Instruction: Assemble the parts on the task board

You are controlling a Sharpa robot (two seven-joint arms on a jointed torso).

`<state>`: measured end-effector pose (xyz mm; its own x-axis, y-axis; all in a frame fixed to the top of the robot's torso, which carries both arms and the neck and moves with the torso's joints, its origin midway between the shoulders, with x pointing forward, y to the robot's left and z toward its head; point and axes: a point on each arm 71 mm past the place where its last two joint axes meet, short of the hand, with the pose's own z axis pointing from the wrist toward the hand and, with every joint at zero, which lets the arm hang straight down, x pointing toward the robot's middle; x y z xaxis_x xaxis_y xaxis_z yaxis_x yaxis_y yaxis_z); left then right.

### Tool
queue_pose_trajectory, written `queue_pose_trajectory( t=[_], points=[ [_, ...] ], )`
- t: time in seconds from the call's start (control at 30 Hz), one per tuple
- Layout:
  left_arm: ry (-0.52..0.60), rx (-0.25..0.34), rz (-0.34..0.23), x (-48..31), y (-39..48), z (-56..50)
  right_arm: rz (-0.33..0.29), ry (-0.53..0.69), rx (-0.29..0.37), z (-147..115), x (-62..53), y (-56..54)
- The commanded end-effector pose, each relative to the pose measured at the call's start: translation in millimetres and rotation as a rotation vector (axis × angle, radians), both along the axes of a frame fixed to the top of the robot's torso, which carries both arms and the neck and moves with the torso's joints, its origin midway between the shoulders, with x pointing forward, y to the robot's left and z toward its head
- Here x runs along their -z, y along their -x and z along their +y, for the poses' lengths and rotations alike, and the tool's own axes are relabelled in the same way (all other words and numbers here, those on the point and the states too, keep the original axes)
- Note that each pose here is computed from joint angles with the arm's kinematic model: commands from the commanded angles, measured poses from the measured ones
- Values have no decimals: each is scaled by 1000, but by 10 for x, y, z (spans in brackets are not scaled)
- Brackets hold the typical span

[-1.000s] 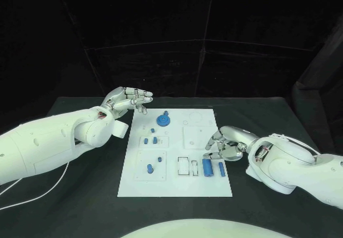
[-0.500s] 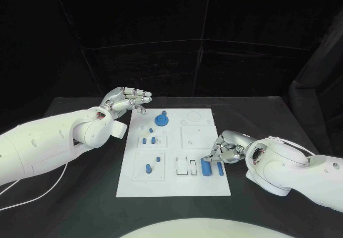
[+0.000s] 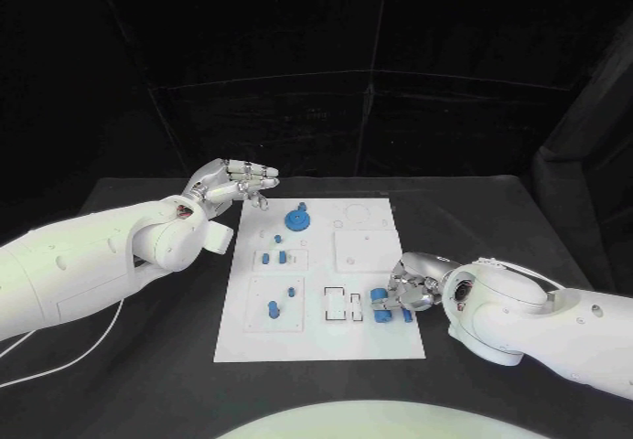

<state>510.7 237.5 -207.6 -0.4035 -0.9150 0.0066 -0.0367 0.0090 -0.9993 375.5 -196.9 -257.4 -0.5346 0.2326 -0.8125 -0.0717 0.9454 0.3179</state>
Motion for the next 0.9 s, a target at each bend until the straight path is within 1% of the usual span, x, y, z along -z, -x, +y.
queue_pose_trajectory(
  t=[0.03,0.27,0.5,0.63,0.7,0.9],
  points=[
    [9,10,-3,-12,2,-8,5,67,-25,13,25,1],
    [9,11,-2,-11,4,-5,8,74,-40,69,80,22],
    [8,9,0,-10,5,4,-9,75,-31,62,90,11],
    [8,11,0,-10,6,2,-49,40,-5,56,47,17],
    [8,10,0,-10,5,5,-66,6,13,51,5,46],
    [8,11,0,-7,4,1,-62,-58,45,24,-84,120]
  ],
)
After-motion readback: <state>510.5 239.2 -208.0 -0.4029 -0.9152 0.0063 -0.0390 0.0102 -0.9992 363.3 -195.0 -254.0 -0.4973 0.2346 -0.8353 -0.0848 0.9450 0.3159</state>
